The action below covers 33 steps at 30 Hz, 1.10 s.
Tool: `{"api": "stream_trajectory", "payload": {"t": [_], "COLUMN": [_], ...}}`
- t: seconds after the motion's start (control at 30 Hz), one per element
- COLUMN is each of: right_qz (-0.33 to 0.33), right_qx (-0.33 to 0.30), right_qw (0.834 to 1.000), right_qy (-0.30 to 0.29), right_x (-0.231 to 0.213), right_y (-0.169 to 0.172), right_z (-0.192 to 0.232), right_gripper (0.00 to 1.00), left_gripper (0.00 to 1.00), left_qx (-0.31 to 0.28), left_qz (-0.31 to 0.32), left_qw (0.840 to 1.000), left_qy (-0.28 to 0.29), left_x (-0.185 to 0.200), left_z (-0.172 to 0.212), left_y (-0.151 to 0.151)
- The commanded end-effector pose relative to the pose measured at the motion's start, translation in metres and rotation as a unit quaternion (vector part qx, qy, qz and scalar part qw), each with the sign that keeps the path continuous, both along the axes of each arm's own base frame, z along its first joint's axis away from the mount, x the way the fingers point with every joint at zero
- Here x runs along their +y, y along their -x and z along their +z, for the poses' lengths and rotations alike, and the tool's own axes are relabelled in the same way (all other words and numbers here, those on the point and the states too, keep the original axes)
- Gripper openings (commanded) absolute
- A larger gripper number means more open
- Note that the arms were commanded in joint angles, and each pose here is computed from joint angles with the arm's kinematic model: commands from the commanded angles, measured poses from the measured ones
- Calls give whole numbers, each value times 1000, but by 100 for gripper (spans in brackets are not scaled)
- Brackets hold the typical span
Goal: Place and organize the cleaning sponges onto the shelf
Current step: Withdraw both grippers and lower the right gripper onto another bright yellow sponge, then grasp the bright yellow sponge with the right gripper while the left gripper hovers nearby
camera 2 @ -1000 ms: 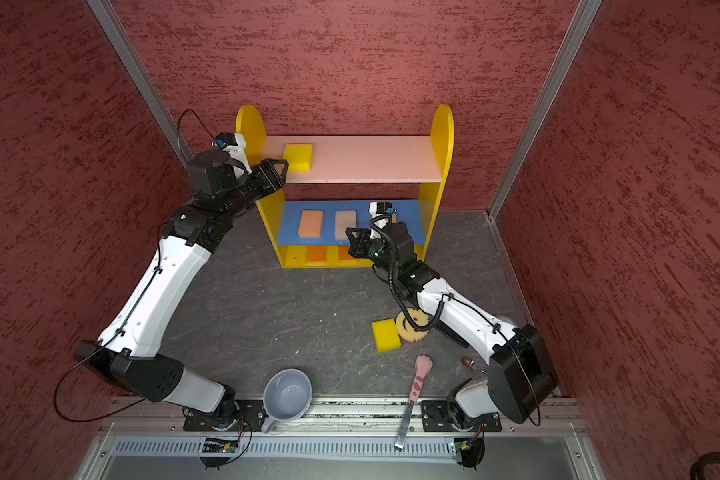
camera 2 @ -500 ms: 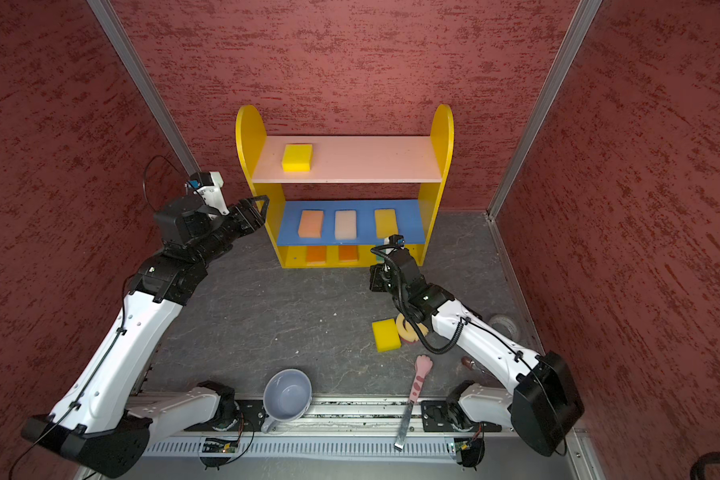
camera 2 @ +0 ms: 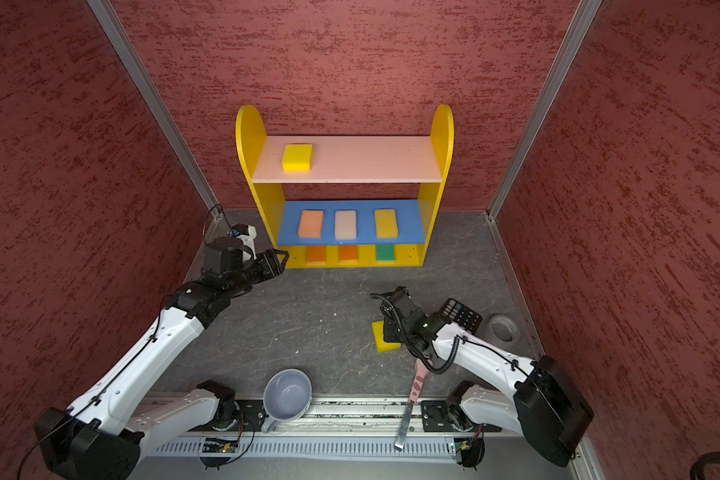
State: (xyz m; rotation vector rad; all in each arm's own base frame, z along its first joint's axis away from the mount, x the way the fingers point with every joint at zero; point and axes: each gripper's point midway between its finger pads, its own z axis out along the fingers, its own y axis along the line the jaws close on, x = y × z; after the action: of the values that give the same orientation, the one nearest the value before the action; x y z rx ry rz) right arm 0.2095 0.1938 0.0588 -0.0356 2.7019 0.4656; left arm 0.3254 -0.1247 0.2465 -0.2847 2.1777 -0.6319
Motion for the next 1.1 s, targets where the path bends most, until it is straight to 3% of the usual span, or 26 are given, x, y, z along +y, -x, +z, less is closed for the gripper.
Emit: {"api": "stream_trajectory", "payload": {"t": [0.0,0.2,0.43,0.7,0.8,0.93,1.07], "right_qz": [5,58,117,106,90,81,83], "right_qx": [20,36,-41,-103,-102,-93,-53], "right_qw": [999,995,983,985,989,991,992], "right_qy": [-27,-75,-133,-86,-66,-45,-74], "right_x": [30,103,191,160,138,121,127], "right_y": [3,-14,-74,-94,-96,-90,-77], "right_z": [-8,-22,41,74,70,57,36], "right_gripper": [8,8,8,17,31,40,44], "left_gripper": [64,65,65,65,65,65,65], "left_qx": [-6,5,32,51,55,69,106], "left_qz": [0,-4,-11,-10,-18,-20,-42], "left_qw": [1000,1000,999,998,998,997,993], "left_qy": [22,20,32,30,33,36,32], "left_x": [-5,-8,-16,-15,-20,-24,-34], "left_z": [5,-1,-19,-34,-37,-47,-69], "left_y": [-3,-4,-5,-6,-9,-12,-9]}}
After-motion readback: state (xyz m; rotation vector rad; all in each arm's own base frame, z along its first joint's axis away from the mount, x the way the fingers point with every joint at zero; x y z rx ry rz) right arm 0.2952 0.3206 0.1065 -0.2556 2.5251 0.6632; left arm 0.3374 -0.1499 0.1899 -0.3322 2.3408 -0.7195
